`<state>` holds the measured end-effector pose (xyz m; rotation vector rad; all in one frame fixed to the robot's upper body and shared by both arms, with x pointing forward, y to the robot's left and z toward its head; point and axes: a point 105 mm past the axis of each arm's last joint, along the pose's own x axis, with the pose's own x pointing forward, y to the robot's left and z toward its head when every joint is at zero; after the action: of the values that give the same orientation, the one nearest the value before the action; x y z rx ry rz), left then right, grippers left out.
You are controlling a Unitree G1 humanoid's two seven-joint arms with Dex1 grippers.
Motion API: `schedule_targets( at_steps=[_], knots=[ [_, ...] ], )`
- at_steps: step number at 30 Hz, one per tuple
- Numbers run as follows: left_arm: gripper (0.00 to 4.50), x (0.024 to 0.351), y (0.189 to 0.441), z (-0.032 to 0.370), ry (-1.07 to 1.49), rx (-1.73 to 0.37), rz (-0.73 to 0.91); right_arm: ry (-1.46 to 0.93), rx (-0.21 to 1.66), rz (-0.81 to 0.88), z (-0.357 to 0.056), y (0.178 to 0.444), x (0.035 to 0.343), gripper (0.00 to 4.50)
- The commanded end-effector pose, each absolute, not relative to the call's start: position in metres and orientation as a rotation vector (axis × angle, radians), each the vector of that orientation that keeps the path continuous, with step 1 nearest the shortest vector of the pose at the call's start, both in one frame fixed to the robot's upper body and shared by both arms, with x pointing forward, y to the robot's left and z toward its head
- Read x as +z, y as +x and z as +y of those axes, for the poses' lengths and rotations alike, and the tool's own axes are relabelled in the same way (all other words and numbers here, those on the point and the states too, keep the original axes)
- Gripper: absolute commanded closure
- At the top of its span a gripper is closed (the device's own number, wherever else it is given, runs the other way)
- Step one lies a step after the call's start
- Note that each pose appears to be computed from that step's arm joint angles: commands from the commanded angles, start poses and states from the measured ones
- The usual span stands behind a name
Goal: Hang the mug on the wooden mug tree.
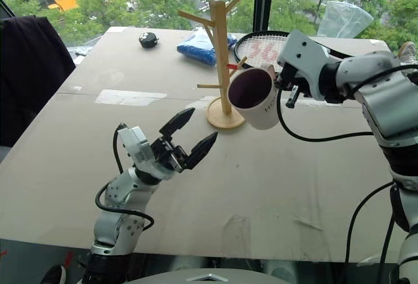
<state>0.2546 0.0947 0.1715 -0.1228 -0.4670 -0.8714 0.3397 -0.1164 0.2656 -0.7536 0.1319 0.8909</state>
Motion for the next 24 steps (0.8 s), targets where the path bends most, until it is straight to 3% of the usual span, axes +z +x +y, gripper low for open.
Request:
schedule_targets(
  at_steps=[1,12,20,24],
  knots=[
    [0.0,0.182,0.249,0.096,-0.145,-0.872,-0.527,-0.778,0.898,0.115,-0.102,0.338,0.276,4.44],
    [0.0,0.183,0.247,0.096,-0.19,-0.87,-0.544,-0.8,0.833,0.089,-0.068,0.356,0.295,4.44],
    [0.0,0.183,0.247,0.095,-0.185,-0.875,-0.544,-0.831,0.836,0.084,-0.054,0.364,0.293,4.44],
    [0.0,0.182,0.247,0.094,-0.185,-0.876,-0.542,-0.822,0.805,0.075,-0.056,0.372,0.295,2.74]
  ],
)
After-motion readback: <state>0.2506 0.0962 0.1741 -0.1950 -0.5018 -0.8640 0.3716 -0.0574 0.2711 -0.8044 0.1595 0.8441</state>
